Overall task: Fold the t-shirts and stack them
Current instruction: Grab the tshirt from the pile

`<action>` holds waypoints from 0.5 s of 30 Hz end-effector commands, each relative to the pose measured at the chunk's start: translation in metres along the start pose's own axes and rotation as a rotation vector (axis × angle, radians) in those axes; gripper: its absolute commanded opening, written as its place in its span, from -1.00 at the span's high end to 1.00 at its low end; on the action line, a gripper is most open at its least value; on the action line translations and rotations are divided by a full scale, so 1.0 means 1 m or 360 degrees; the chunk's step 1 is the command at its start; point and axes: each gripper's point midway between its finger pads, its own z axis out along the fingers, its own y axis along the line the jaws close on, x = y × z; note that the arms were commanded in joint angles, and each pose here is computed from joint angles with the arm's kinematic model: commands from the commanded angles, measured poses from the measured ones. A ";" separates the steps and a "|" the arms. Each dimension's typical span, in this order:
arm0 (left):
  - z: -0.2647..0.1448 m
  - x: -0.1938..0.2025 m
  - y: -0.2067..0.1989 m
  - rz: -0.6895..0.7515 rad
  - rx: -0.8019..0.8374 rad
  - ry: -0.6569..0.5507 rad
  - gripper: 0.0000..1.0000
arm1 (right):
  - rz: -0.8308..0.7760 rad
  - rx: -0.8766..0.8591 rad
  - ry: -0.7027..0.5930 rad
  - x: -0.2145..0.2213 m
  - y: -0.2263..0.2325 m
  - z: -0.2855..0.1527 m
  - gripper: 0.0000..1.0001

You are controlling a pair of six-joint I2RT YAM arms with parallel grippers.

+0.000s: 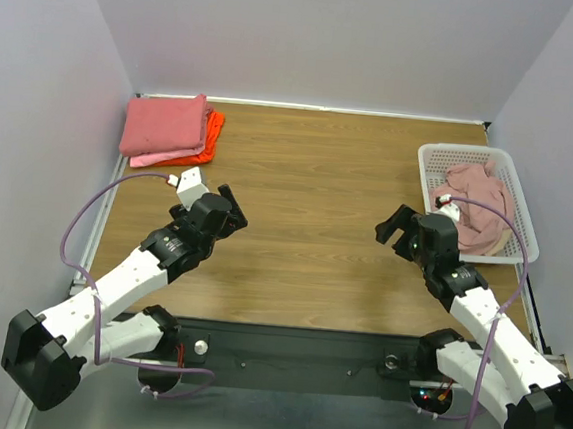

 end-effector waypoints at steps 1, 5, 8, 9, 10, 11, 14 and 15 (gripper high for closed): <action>0.001 -0.009 0.002 0.0004 -0.0038 -0.0066 -0.97 | -0.0006 -0.0014 -0.0152 -0.032 0.011 -0.005 -1.00; 0.003 -0.010 0.003 0.0032 -0.0055 -0.0064 -0.97 | -0.0029 0.0073 -0.0312 -0.075 0.020 -0.009 -1.00; 0.002 -0.012 0.001 0.0040 -0.0042 -0.0075 -0.97 | -0.0034 0.0348 -0.0459 -0.105 0.002 -0.003 -1.00; 0.001 -0.014 0.000 0.0037 -0.0037 -0.0087 -0.97 | -0.0020 0.0386 -0.0521 -0.127 0.007 -0.004 -1.00; 0.001 -0.015 0.000 0.0042 -0.0035 -0.0091 -0.97 | -0.0031 0.0454 -0.0511 -0.132 0.002 0.000 -1.00; 0.000 -0.017 -0.001 0.0044 -0.0034 -0.0096 -0.97 | -0.0031 0.0495 -0.0510 -0.141 0.000 0.004 -1.00; -0.001 -0.019 -0.003 0.0039 -0.0012 -0.0106 -0.97 | 0.0089 0.0632 -0.0413 -0.171 -0.041 0.035 -1.00; -0.002 -0.020 -0.003 0.0033 -0.0002 -0.0111 -0.97 | 0.0111 0.0732 -0.0358 -0.167 -0.061 0.050 -1.00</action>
